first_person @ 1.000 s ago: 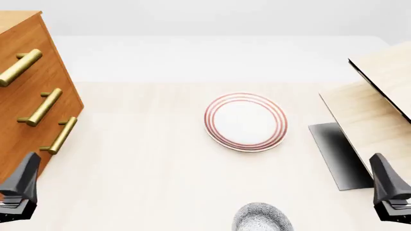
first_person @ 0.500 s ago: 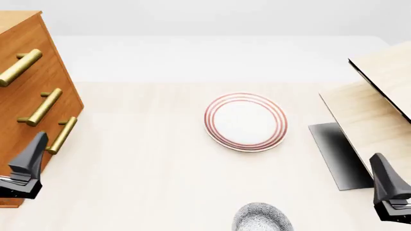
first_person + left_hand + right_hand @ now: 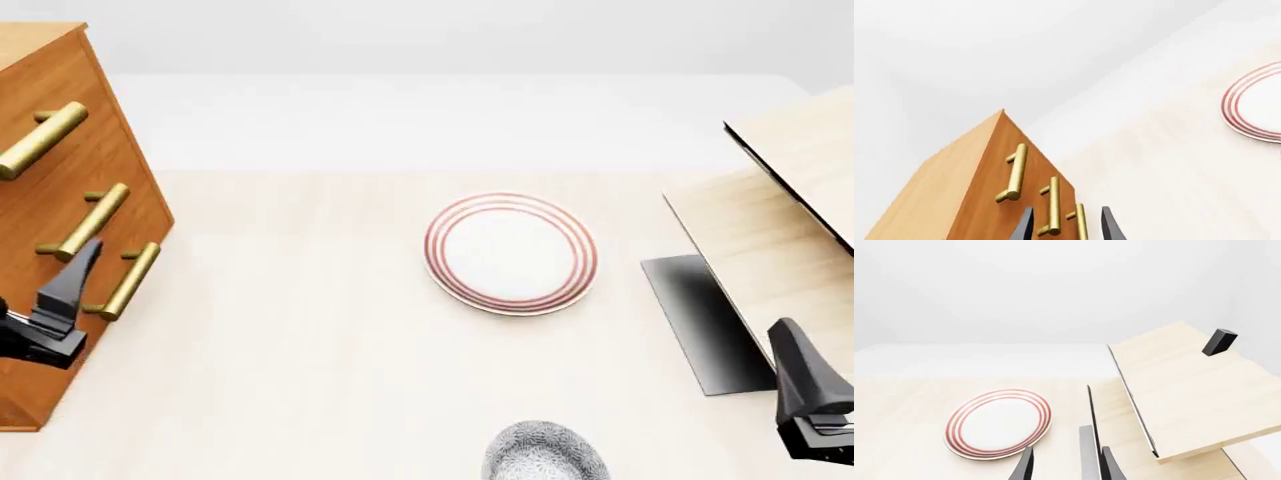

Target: Open the top drawer of the cabinet and put the bowl in it.

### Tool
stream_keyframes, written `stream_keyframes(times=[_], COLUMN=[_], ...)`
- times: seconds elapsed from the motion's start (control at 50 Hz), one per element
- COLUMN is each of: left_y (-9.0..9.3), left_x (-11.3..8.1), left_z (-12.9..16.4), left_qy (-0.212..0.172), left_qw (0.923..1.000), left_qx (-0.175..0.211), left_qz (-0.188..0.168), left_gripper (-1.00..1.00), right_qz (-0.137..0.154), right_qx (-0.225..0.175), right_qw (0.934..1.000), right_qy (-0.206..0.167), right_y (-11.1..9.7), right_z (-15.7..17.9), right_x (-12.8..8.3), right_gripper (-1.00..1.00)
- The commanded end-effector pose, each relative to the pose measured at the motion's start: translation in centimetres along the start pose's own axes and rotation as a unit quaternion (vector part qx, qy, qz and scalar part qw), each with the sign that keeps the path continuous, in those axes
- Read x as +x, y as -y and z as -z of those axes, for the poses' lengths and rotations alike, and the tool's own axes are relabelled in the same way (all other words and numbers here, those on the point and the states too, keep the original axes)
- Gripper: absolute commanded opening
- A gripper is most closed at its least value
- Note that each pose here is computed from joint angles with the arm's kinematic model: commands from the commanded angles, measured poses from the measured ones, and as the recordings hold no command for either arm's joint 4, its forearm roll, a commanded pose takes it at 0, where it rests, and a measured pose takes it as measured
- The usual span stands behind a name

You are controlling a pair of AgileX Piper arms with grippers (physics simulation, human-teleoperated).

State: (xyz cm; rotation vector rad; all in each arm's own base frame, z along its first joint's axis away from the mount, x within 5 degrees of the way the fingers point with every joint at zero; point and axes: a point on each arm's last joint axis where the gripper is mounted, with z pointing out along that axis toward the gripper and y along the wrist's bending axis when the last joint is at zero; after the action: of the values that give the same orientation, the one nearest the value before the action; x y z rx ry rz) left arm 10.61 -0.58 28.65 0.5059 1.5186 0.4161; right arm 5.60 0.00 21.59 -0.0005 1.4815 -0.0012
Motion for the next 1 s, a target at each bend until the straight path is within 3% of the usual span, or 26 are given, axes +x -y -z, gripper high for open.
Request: stream_keyframes(times=[0.02,0.04,0.22,0.3,0.34,0.4,0.44,0.48,0.54,0.56,0.58,0.66,0.8,0.86,1.0], left_y=[-0.7,-0.7,-0.5,0.3,0.1,0.4,0.1,0.1,0.5,0.7,0.5,0.5,0.2,0.3,-0.4], left_x=[-1.0,-0.8,-0.5,0.7,0.3,1.3,0.6,0.7,1.6,2.1,1.8,2.5,2.5,3.4,3.0], left_z=[-0.9,-1.0,-2.0,-2.6,-3.0,-3.1,-3.4,-3.5,-3.9,-3.9,-4.1,-4.1,-4.4,-4.4,-4.7], left_qy=[-0.015,-0.019,-0.018,-0.021,-0.021,-0.024,-0.02,-0.021,-0.026,-0.028,-0.029,-0.032,-0.036,-0.041,-0.043], left_qw=[0.996,0.9936,0.984,0.973,0.9731,0.9615,0.9623,0.9584,0.9493,0.9421,0.944,0.9333,0.9283,0.9165,0.9174], left_qx=[0.01,0.006,0.011,0.015,0.018,0.008,0.008,0.005,0.007,0.001,0.004,-0.01,-0.02,-0.036,-0.053], left_qz=[-0.088,-0.111,-0.177,-0.229,-0.229,-0.274,-0.271,-0.285,-0.313,-0.334,-0.329,-0.358,-0.37,-0.396,-0.392], left_gripper=[1.0,1.0,1.0,1.0,1.0,1.0,1.0,1.0,1.0,1.0,1.0,1.0,1.0,1.0,1.0], right_qz=[0.0,0.0,0.0,0.0,0.0,0.0,0.0,0.0,0.0,0.0,0.0,0.0,0.0,0.0,0.0], right_qx=[0.0,0.0,0.0,0.0,0.0,0.0,0.0,0.0,0.0,0.0,0.0,0.0,0.0,0.0,0.0], right_qw=[1.0,1.0,1.0,1.0,1.0,1.0,1.0,1.0,1.0,1.0,1.0,1.0,1.0,1.0,1.0], right_qy=[0.0,0.0,0.0,0.0,0.0,0.0,0.0,0.0,0.0,0.0,0.0,0.0,0.0,0.0,0.0], right_y=[0.0,0.0,0.0,0.0,0.0,0.0,0.0,0.0,0.0,0.0,0.0,0.0,0.0,0.0,0.0], right_z=[0.0,0.0,0.0,0.0,0.0,0.0,0.0,0.0,0.0,0.0,0.0,0.0,0.0,0.0,0.0], right_x=[0.1,0.1,0.1,0.0,0.1,0.1,0.1,0.1,0.1,0.1,0.1,0.1,0.1,0.1,0.1], right_gripper=[1.0,1.0,1.0,1.0,1.0,1.0,1.0,1.0,1.0,1.0,1.0,1.0,1.0,1.0,1.0])
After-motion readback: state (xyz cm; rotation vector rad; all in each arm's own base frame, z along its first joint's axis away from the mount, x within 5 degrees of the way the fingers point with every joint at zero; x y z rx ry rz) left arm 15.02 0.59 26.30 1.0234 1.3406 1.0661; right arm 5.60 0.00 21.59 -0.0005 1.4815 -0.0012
